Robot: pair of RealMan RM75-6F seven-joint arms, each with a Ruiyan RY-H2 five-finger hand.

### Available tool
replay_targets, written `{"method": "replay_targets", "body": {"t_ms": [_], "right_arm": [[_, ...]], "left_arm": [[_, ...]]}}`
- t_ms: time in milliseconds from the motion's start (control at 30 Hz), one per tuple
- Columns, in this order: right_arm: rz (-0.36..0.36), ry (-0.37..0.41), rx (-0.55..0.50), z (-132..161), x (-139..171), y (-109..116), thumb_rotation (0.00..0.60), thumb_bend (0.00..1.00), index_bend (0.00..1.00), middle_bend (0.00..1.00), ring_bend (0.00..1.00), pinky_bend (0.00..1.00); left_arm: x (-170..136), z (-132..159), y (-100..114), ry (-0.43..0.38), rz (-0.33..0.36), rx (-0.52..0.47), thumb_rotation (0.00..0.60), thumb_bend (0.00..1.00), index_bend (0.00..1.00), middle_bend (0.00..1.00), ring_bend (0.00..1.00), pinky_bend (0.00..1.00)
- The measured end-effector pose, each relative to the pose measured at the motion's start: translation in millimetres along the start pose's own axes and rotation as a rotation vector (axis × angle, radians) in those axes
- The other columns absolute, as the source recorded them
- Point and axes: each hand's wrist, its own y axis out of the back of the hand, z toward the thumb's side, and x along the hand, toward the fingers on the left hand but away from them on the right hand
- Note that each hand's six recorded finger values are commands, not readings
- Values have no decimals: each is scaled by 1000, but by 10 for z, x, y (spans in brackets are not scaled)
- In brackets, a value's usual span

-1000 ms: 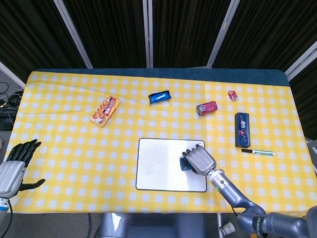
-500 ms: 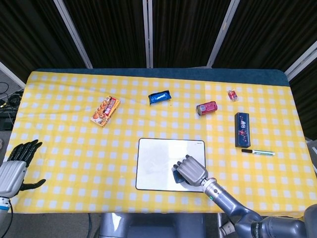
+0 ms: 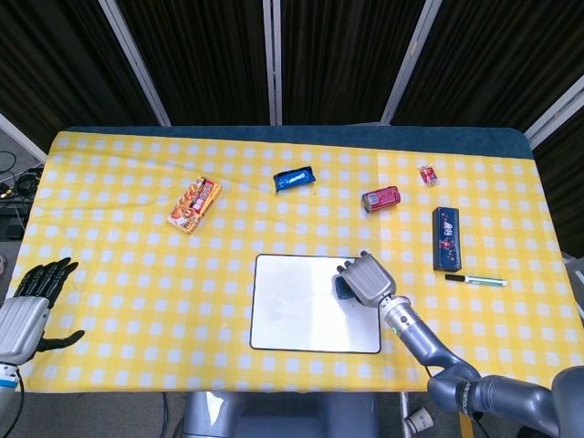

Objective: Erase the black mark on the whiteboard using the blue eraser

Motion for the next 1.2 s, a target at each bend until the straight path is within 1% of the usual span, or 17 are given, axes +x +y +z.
{"method": "replay_targets", "body": {"t_ms": [133, 300, 600, 733, 800, 900, 1067, 1200], "right_arm": [[28, 15, 12, 24, 51, -77, 600, 954, 660, 666, 584, 441], [47, 51, 10, 127, 107, -112, 600, 954, 660, 666, 584, 440], [97, 178, 16, 435, 368, -152, 600, 954, 659, 663, 584, 440], [90, 216, 28, 491, 470, -104, 600, 954, 658, 662, 584, 440], [72, 212, 22, 470, 487, -52, 600, 954, 658, 661, 584, 441], [27, 185, -6, 365, 517, 81, 600, 954, 652, 656, 584, 440], [-39, 106, -46, 5, 633, 264, 600, 953, 649, 653, 584, 440], [-54, 32, -63, -303, 752, 252, 600, 932, 643, 644, 583, 440]], "left_arm": [[-2, 13, -1, -4, 0, 2, 600, 0, 0, 0, 0, 0], [0, 21, -9, -5, -3, 2, 600, 0, 0, 0, 0, 0], [-2, 14, 0, -2, 0, 1, 600, 0, 0, 0, 0, 0], [-2, 17, 2, -3, 0, 0, 600, 0, 0, 0, 0, 0], [-3, 17, 3, -3, 1, 0, 600, 0, 0, 0, 0, 0], [-6, 14, 10, -2, 2, -3, 600, 0, 0, 0, 0, 0], [-12, 7, 37, -2, 11, -8, 600, 0, 0, 0, 0, 0], [-20, 7, 49, -4, 12, -11, 600, 0, 0, 0, 0, 0]]}}
